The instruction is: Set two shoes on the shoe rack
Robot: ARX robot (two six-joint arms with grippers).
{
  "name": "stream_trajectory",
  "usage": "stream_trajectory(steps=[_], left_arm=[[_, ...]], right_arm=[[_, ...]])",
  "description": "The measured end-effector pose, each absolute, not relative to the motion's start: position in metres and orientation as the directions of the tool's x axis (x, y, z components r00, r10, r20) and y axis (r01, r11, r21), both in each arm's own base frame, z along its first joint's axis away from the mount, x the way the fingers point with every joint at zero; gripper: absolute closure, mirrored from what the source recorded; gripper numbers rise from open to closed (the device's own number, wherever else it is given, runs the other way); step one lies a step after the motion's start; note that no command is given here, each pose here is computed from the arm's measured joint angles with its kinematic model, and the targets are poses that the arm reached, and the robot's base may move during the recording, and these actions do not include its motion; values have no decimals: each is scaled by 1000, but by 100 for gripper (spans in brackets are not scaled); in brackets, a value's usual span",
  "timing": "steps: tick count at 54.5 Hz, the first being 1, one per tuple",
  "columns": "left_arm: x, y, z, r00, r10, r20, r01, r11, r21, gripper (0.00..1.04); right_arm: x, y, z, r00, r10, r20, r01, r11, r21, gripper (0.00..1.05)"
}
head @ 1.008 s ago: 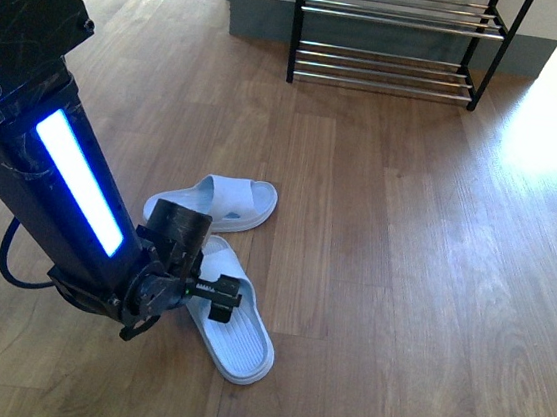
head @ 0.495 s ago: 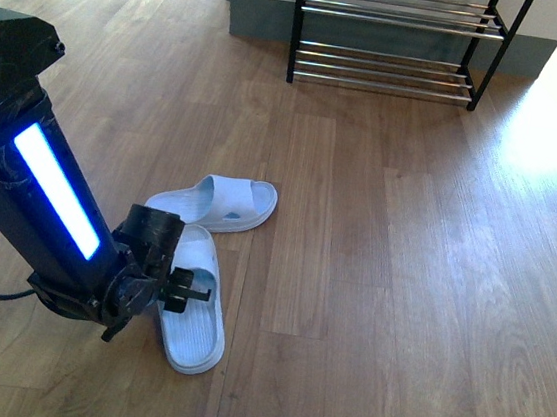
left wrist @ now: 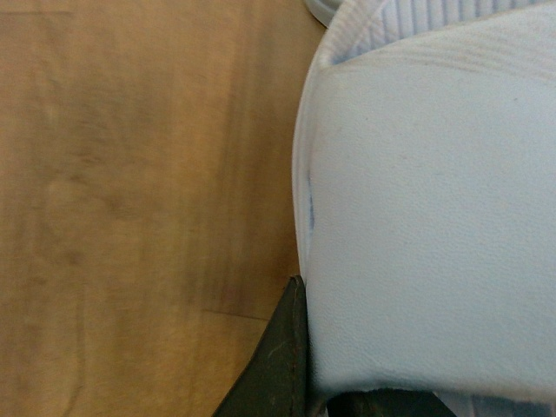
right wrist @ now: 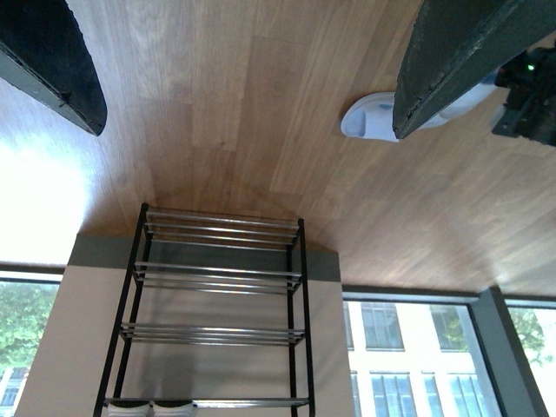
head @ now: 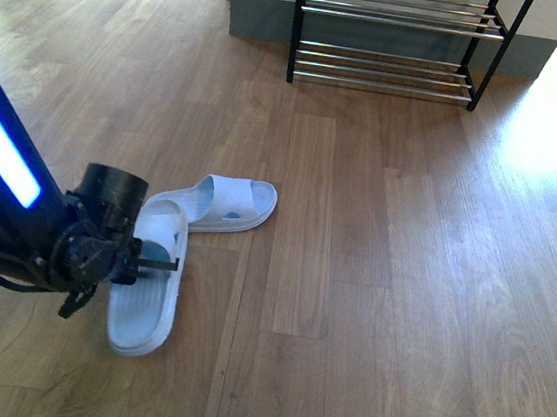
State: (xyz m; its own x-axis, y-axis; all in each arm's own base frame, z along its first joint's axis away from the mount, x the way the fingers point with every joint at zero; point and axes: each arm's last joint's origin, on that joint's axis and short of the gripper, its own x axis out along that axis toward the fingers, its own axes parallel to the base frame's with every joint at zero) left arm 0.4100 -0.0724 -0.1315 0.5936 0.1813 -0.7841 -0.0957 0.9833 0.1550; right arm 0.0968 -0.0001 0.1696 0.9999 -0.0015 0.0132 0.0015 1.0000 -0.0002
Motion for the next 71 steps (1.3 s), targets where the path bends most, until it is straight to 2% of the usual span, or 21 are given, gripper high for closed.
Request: stream_trajectory(steps=[6, 18, 24, 28, 35, 41, 71], left_arm=[[403, -68, -95, 615, 181, -767, -118, 984, 137, 103], [376, -65, 5, 733, 127, -668, -89, 992, 91, 103], [341, -57, 75, 817, 124, -563, -77, 991, 107, 103], [310, -49, 107, 845, 134, -517, -75, 988, 132, 103], [274, -42, 131, 869, 137, -476, -62, 984, 170, 103], [250, -37, 154, 911, 130, -391, -52, 978, 204, 103], [247, -37, 158, 918, 128, -374, -42, 972, 230, 103]], right_arm=[[97, 0, 170, 1000, -2, 13, 2, 1000, 0, 9], [97, 0, 170, 1000, -2, 13, 2, 1000, 0, 9], [97, 0, 170, 1000, -2, 13, 2, 1000, 0, 9], [97, 0, 170, 1000, -2, 13, 2, 1000, 0, 9], [97, 0, 170, 1000, -2, 13, 2, 1000, 0, 9], [97, 0, 170, 1000, -2, 13, 2, 1000, 0, 9], [97, 0, 170, 1000, -2, 13, 2, 1000, 0, 9]])
